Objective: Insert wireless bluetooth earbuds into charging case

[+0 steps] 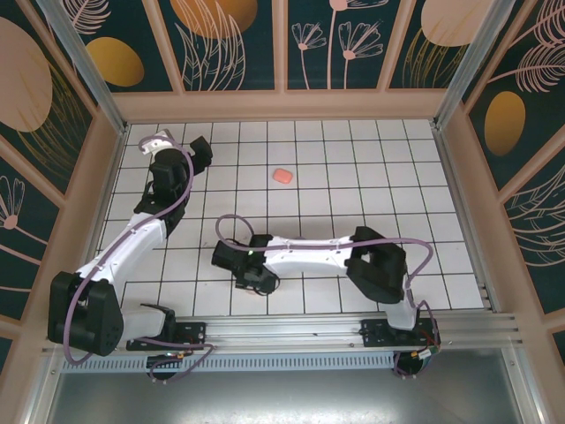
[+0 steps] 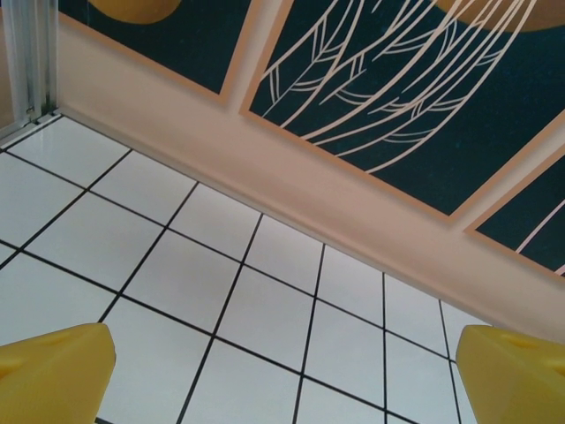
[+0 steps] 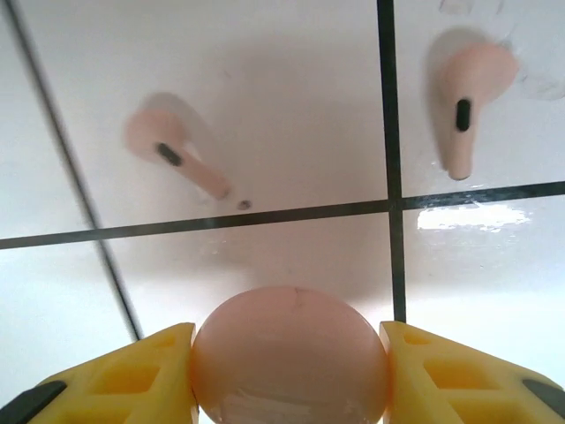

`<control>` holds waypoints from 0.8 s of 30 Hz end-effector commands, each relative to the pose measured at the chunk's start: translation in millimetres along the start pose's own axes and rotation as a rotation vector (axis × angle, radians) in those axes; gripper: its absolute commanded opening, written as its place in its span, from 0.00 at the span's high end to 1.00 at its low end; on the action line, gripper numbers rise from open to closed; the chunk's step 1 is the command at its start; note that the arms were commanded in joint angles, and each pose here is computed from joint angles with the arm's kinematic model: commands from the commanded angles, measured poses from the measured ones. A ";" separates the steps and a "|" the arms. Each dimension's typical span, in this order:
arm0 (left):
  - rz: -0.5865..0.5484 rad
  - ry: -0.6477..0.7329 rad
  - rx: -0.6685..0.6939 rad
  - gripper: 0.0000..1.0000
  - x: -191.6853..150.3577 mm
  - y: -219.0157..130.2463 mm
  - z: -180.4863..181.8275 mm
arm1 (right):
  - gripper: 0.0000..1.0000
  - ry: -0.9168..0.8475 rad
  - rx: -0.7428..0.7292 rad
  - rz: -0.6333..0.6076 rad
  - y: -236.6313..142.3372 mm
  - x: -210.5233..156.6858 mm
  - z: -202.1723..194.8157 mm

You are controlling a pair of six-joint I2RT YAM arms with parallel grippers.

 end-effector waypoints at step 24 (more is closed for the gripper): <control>0.204 0.003 -0.477 0.01 -37.8 -43.9 -25.3 | 0.58 0.177 0.272 -0.506 -103.3 218.3 -121.0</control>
Point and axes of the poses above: each hand's point on the last joint's axis, 136 mm out from that joint toward the fingers, its own y axis out along the fingers, its own z axis along the line the jaws close on, x = y × z, the point moved 5 cm from there along -y, back along the fingers, and after that the axes turned 13 degrees about -y, right-handed, at the moved point
